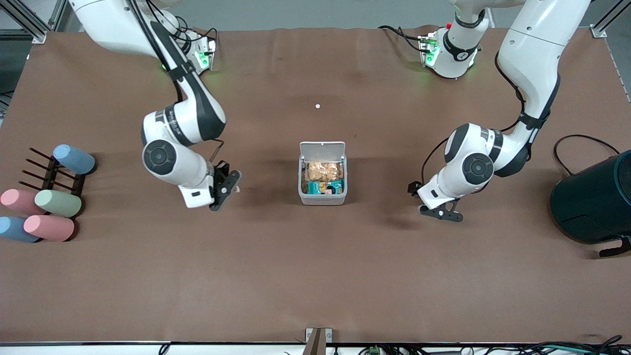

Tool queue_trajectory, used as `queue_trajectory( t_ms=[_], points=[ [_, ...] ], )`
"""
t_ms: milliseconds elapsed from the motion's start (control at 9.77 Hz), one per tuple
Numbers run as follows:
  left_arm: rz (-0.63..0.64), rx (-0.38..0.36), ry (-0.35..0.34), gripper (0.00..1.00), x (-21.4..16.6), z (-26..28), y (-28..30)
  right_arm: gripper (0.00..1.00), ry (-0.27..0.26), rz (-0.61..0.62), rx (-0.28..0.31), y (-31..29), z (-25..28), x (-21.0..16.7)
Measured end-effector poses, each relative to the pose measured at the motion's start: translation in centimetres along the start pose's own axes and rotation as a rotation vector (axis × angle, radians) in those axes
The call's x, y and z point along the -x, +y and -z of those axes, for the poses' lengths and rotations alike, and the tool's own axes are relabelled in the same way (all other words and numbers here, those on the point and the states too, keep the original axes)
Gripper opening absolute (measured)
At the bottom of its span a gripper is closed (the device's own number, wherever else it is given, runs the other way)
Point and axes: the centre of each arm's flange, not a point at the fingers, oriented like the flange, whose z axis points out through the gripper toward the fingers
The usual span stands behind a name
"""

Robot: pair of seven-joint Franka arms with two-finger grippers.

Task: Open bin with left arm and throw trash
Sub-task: 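Drop the rubber band into the bin with the right gripper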

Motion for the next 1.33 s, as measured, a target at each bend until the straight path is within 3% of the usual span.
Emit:
queue_trajectory(
  t_ms=[409, 1023, 1126, 1330],
  points=[
    [0.000, -0.005, -0.016, 1.00, 0.1, -1.1, -0.5, 0.06, 0.067, -0.150, 0.023, -9.2, 2.7, -6.8],
    [0.021, -0.012, -0.030, 0.96, 0.3, -1.9, -1.8, 0.06, 0.122, -0.285, 0.016, -13.9, 3.0, -11.9],
    [0.020, -0.012, -0.032, 0.87, 0.4, -2.0, -1.8, 0.06, 0.120, -0.312, 0.010, -15.9, 2.0, -13.3],
    [0.012, -0.013, -0.032, 0.56, 0.3, -2.0, -1.7, 0.06, 0.112, -0.328, 0.005, -17.6, 0.5, -14.6]
  ],
)
